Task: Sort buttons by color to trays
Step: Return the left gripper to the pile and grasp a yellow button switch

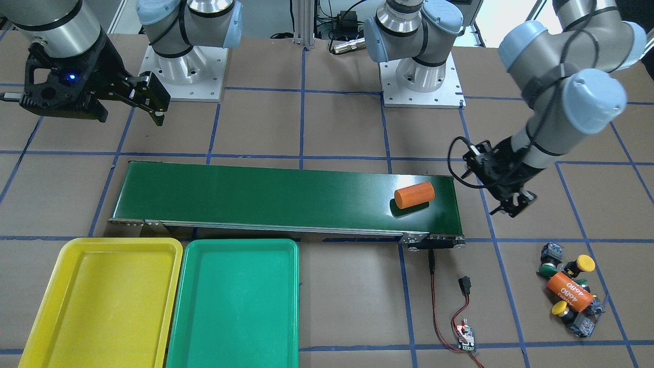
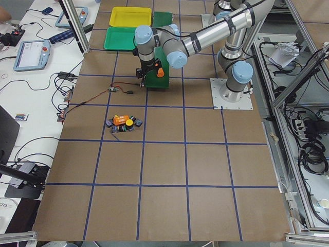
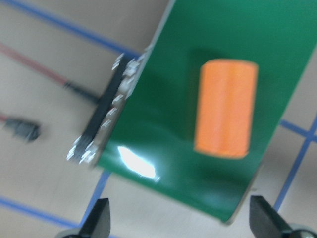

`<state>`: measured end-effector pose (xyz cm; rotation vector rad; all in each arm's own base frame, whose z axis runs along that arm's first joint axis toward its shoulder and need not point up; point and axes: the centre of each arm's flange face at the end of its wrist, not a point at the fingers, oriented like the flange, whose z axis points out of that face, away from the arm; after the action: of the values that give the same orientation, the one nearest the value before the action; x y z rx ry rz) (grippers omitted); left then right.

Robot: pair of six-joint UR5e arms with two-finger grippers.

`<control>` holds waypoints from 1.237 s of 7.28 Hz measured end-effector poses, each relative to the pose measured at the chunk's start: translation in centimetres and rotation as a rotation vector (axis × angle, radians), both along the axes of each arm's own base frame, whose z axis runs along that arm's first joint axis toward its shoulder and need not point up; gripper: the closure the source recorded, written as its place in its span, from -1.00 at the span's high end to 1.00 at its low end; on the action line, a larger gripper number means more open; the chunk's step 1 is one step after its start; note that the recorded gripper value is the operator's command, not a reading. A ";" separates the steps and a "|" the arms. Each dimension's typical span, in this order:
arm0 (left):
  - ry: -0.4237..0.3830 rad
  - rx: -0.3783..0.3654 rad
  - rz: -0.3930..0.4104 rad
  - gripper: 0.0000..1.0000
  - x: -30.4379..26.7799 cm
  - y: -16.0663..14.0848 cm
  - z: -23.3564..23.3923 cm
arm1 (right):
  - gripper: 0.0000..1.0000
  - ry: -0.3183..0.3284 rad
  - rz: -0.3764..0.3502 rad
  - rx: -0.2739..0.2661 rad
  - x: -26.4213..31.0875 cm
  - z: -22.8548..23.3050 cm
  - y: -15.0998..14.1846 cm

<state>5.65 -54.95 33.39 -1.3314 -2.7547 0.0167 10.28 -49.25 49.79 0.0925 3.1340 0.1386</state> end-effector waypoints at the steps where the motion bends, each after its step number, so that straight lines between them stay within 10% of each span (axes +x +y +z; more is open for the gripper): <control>1: -0.008 -0.010 0.136 1.00 3.2 -2.2 0.4 | 1.00 0.000 0.000 0.000 0.0 0.0 0.0; 6: -0.007 0.038 0.677 1.00 16.9 -7.9 -5.8 | 1.00 0.000 -0.001 -0.001 -0.1 0.0 0.0; 9: -0.038 0.055 0.802 1.00 20.4 -8.4 -10.1 | 1.00 0.000 -0.002 -0.002 -0.1 0.0 0.0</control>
<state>26.02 -63.39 23.33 -0.1486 -3.0769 -0.0350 10.20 -49.28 49.81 0.0949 3.1340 0.1362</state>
